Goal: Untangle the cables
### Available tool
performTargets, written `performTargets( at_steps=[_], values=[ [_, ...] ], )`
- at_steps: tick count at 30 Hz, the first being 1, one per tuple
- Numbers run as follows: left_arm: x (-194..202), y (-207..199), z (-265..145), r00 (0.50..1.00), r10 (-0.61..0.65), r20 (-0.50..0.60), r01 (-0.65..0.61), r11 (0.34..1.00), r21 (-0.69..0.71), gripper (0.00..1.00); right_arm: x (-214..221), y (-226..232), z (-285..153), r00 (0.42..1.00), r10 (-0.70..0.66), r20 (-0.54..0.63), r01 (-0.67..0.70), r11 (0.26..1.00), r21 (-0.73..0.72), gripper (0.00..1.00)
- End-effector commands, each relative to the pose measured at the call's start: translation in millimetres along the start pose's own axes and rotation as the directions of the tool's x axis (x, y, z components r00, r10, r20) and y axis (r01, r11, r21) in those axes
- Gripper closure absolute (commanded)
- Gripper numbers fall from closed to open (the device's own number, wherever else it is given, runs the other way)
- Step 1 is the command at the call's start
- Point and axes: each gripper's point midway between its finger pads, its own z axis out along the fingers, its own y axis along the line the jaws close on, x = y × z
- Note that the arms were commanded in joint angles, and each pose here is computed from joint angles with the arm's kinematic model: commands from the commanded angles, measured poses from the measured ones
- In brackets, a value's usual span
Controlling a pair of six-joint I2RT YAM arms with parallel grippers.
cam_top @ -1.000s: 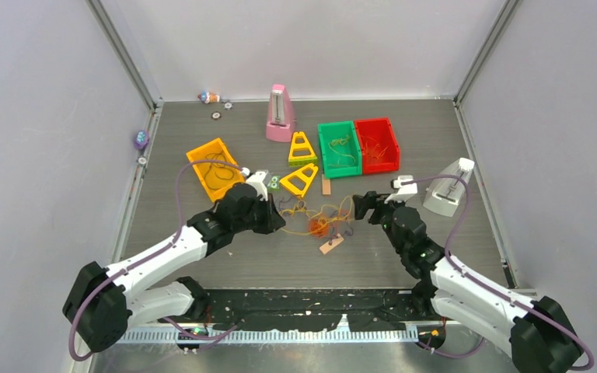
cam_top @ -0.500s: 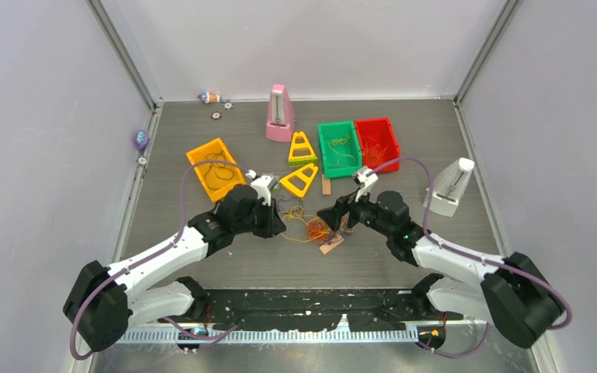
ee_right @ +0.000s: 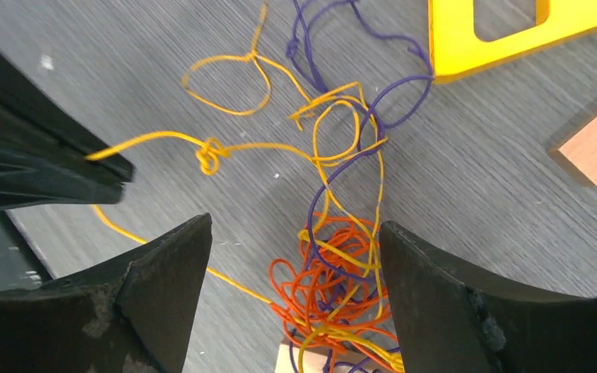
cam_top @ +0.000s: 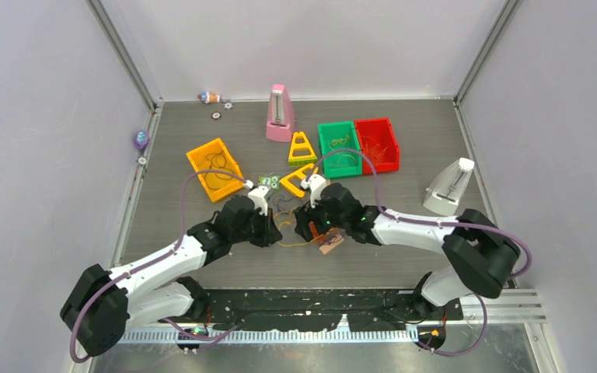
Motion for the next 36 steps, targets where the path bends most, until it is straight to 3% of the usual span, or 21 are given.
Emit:
performTargets(
  at_steps=[1,5,7,9,13,16,19,22,26,31,36],
  values=[
    [-9,8,-3,0.999,0.017,0.047,-0.014,0.998,-0.057,1.00,27,-37,3,0.986,-0.051,-0.160,0.086,0.971,0.223,0.23],
    [-25,39,-24,0.994,-0.001,0.109,0.030,0.965,-0.262,1.00,34,-70,-2,0.977,-0.019,-0.211,0.106,0.905,0.411,0.41],
    [-41,52,-44,0.983,0.005,0.184,0.060,0.936,-0.346,1.00,30,-89,-12,0.983,0.014,-0.182,0.084,0.853,0.515,0.52],
    [-56,61,-65,0.961,-0.003,0.277,0.116,0.912,-0.393,1.00,22,-106,-25,0.991,0.069,-0.113,0.013,0.799,0.602,0.55],
    [-75,84,-109,0.894,-0.073,0.441,0.286,0.851,-0.440,1.00,22,-145,-59,0.977,0.208,0.053,-0.183,0.678,0.712,0.48],
    [-81,105,-145,0.835,-0.089,0.543,0.396,0.783,-0.480,1.00,29,-184,-93,0.923,0.320,0.215,-0.361,0.525,0.771,0.45],
    [-93,108,-170,0.789,-0.076,0.610,0.437,0.768,-0.468,1.00,40,-196,-107,0.855,0.399,0.331,-0.502,0.481,0.719,0.46],
    [-107,104,-192,0.778,-0.046,0.626,0.439,0.753,-0.491,1.00,40,-203,-119,0.824,0.405,0.395,-0.557,0.456,0.694,0.44],
    [-126,95,-209,0.780,-0.005,0.626,0.412,0.757,-0.507,1.00,33,-199,-122,0.825,0.390,0.409,-0.562,0.494,0.663,0.36],
    [-158,40,-188,0.840,0.016,0.542,0.204,0.917,-0.342,1.00,10,-169,-107,0.852,0.346,0.394,-0.513,0.704,0.492,0.19],
    [-175,-5,-177,0.896,0.021,0.443,0.071,0.979,-0.189,1.00,-18,-142,-111,0.834,0.277,0.478,-0.460,0.827,0.323,0.02]
  ],
)
